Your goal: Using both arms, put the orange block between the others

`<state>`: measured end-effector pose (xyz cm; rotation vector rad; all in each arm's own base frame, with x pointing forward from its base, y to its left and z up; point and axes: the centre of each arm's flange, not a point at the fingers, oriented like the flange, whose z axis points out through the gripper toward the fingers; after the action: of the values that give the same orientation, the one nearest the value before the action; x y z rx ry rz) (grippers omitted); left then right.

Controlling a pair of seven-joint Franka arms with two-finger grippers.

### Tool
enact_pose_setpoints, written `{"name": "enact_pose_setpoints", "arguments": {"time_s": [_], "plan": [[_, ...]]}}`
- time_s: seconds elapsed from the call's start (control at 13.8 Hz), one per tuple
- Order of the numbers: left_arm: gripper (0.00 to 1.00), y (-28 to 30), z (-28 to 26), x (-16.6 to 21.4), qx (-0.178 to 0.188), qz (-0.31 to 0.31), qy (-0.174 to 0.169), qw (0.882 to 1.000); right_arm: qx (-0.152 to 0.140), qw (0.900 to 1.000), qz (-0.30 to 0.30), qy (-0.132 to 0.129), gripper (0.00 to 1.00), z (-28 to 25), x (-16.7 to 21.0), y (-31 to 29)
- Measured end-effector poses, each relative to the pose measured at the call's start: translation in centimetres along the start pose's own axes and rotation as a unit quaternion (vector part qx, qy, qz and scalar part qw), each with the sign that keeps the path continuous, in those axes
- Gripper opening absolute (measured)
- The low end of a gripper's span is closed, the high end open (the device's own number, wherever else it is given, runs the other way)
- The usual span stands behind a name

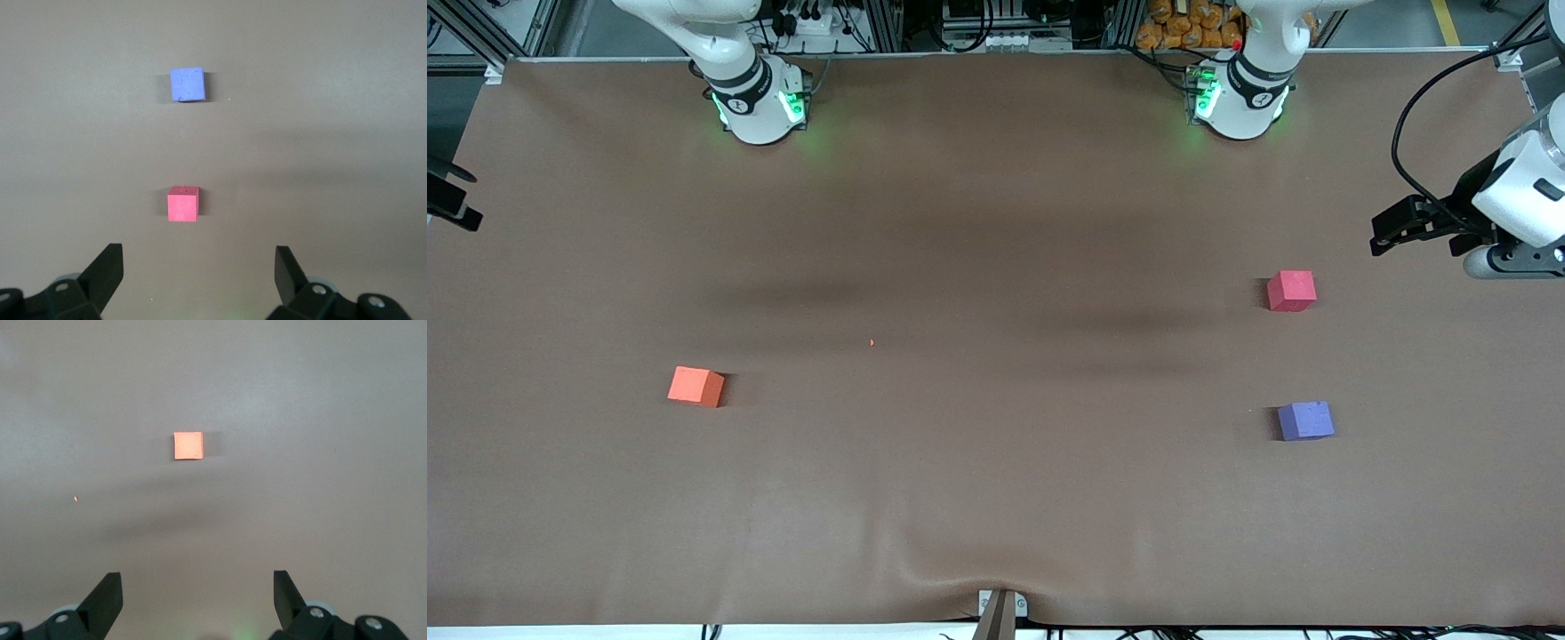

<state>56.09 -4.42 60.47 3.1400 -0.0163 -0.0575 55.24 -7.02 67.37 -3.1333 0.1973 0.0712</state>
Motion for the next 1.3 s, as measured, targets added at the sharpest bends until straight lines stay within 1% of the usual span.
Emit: {"name": "enact_pose_setpoints", "arguments": {"time_s": [0.58,0.8,0.94,1.16,1.3], "plan": [[1.00,-0.2,0.0,0.0,0.000,-0.002,0.000,1.000,0.000,1.000,-0.005,-0.004,1.00,0.2,0.1,-0.5],[1.00,-0.2,0.0,0.0,0.000,-0.002,0.000,1.000,0.000,1.000,-0.011,-0.011,1.00,0.9,0.4,-1.1],[1.00,-0.2,0.0,0.0,0.000,-0.002,0.000,1.000,0.000,1.000,-0.014,-0.026,1.00,2.2,1.0,-1.5],[1.00,-0.3,0.0,0.0,0.000,-0.002,0.000,1.000,-0.002,0.998,-0.009,-0.059,1.00,5.7,2.6,-1.0],[1.00,-0.3,-0.1,0.0,0.000,-0.003,0.001,1.000,-0.002,0.998,-0.009,-0.068,1.00,8.1,4.2,-1.1]]}}
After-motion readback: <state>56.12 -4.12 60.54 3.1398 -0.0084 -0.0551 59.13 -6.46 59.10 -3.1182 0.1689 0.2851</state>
